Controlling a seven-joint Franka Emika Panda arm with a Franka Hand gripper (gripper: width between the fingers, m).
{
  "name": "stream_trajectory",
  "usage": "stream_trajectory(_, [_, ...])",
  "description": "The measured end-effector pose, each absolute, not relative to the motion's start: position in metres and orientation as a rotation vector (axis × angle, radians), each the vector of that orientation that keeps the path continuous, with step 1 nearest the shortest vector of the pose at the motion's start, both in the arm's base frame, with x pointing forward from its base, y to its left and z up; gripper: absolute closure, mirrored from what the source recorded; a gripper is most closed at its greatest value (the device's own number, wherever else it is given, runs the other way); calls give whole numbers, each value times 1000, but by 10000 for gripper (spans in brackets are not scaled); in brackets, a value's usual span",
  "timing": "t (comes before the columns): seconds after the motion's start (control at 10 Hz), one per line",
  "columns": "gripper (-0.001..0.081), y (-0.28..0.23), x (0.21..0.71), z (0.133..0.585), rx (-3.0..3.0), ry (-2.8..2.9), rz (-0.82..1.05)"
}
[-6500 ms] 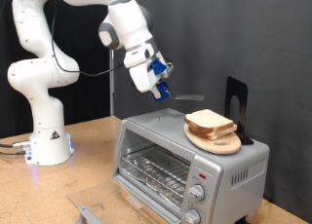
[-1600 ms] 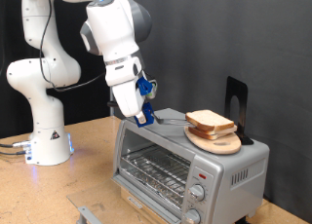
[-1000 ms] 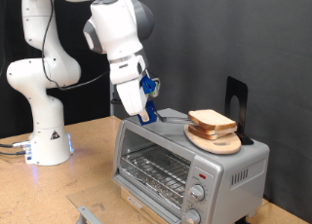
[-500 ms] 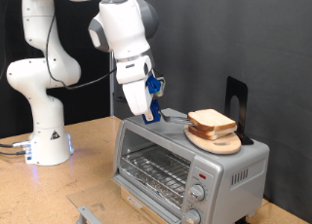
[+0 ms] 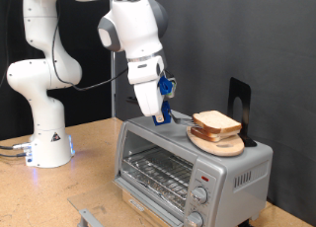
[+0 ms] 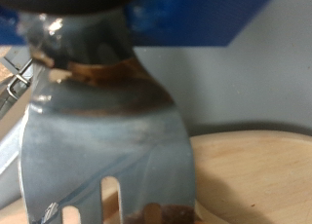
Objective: Make a piece of toast with the oven
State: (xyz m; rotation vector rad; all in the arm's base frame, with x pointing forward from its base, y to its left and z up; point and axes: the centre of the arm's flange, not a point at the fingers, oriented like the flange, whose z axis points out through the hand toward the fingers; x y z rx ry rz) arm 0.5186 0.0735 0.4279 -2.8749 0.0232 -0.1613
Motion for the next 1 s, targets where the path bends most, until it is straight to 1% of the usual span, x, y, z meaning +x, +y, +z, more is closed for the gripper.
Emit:
stream_trajectory(0.5, [422,96,536,435,-2901,13,-96])
stream_trajectory(1.0, [422,103,549,435,-2910,35,-109])
